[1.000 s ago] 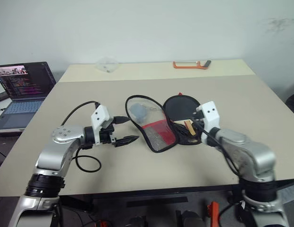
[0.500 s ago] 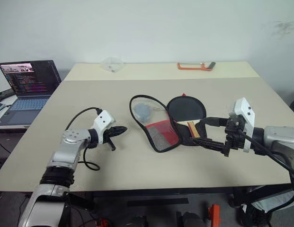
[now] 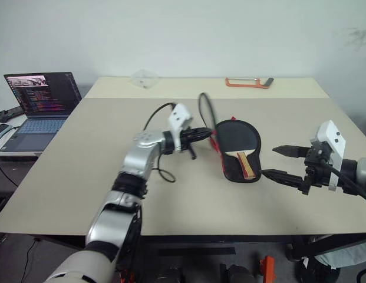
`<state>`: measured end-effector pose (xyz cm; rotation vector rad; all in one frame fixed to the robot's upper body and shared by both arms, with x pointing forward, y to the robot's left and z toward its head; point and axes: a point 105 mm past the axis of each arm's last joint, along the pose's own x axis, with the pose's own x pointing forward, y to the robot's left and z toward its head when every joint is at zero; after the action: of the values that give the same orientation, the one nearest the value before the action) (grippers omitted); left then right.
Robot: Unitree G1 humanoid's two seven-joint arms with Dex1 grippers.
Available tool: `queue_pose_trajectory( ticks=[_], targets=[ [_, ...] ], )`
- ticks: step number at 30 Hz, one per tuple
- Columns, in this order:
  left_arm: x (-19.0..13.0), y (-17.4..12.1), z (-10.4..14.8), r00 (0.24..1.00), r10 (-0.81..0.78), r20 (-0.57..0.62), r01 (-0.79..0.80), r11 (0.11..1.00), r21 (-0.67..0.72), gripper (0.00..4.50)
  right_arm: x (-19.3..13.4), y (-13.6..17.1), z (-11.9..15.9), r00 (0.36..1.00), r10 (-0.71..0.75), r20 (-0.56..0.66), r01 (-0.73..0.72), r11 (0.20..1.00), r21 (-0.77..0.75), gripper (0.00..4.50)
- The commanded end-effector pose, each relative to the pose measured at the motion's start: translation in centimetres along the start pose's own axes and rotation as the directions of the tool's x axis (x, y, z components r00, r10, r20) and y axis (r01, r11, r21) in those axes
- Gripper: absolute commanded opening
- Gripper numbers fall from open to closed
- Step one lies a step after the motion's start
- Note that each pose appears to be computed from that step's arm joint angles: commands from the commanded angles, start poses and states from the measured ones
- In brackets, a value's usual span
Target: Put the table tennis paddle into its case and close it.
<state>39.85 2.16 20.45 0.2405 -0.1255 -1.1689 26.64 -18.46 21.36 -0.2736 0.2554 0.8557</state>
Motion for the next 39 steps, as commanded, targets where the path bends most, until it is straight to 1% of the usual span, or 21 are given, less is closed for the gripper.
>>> queue_pose_trajectory(
  ticks=[1,4,6,10,12,15,17,20,24,28,33,39],
  targets=[
    [1.3,0.6,-0.2,0.999,0.037,-0.013,-0.037,0.999,0.029,0.08,-0.9,-1.2,0.1,0.998,-0.067,0.003,0.067,0.997,-0.026,4.50],
    [1.8,1.0,-0.5,0.998,0.061,-0.020,-0.060,0.998,0.035,0.08,-0.7,-1.6,-0.3,0.996,-0.085,0.003,0.085,0.996,-0.005,4.50],
    [1.1,1.1,-0.7,0.998,0.054,-0.012,-0.054,0.998,0.029,0.08,0.1,-2.2,-0.8,0.993,-0.116,0.013,0.115,0.993,0.040,4.50],
    [-1.7,1.6,-1.4,0.999,0.038,-0.001,-0.038,0.999,0.025,0.08,2.3,-4.2,-1.2,0.973,-0.223,0.055,0.214,0.967,0.138,4.50],
    [-3.2,1.5,-1.4,1.000,0.019,0.013,-0.019,1.000,0.020,0.08,3.4,-4.5,-1.6,0.971,-0.234,0.049,0.223,0.960,0.167,4.50],
    [-6.5,0.4,-0.6,0.998,-0.035,0.051,0.035,0.999,0.005,0.08,5.7,-7.0,-2.9,0.940,-0.342,0.001,0.331,0.909,0.253,4.50],
    [-7.8,-0.2,-0.2,0.998,-0.044,0.054,0.044,0.999,0.001,0.08,6.6,-7.9,-3.5,0.926,-0.376,-0.030,0.370,0.889,0.272,4.50],
    [-9.2,-0.7,0.3,0.998,-0.040,0.048,0.040,0.999,-0.008,0.08,8.0,-8.3,-3.9,0.930,-0.363,-0.056,0.365,0.896,0.252,4.50],
    [-10.2,-0.9,0.9,0.999,-0.012,0.035,0.012,1.000,0.005,0.08,9.2,-9.1,-5.0,0.927,-0.359,-0.106,0.374,0.897,0.234,4.50],
    [-10.6,-1.0,1.4,0.999,0.008,0.034,-0.009,1.000,0.015,0.08,9.6,-9.8,-6.1,0.927,-0.342,-0.155,0.369,0.905,0.210,4.50],
    [-10.9,-0.7,1.5,0.999,0.039,0.029,-0.040,0.999,0.017,0.08,10.5,-10.5,-7.2,0.932,-0.312,-0.186,0.353,0.895,0.271,4.50],
    [-10.8,-0.7,1.5,0.999,0.043,0.028,-0.044,0.999,0.020,0.08,11.3,-10.9,-7.7,0.933,-0.289,-0.216,0.337,0.912,0.235,4.50]
  ],
)
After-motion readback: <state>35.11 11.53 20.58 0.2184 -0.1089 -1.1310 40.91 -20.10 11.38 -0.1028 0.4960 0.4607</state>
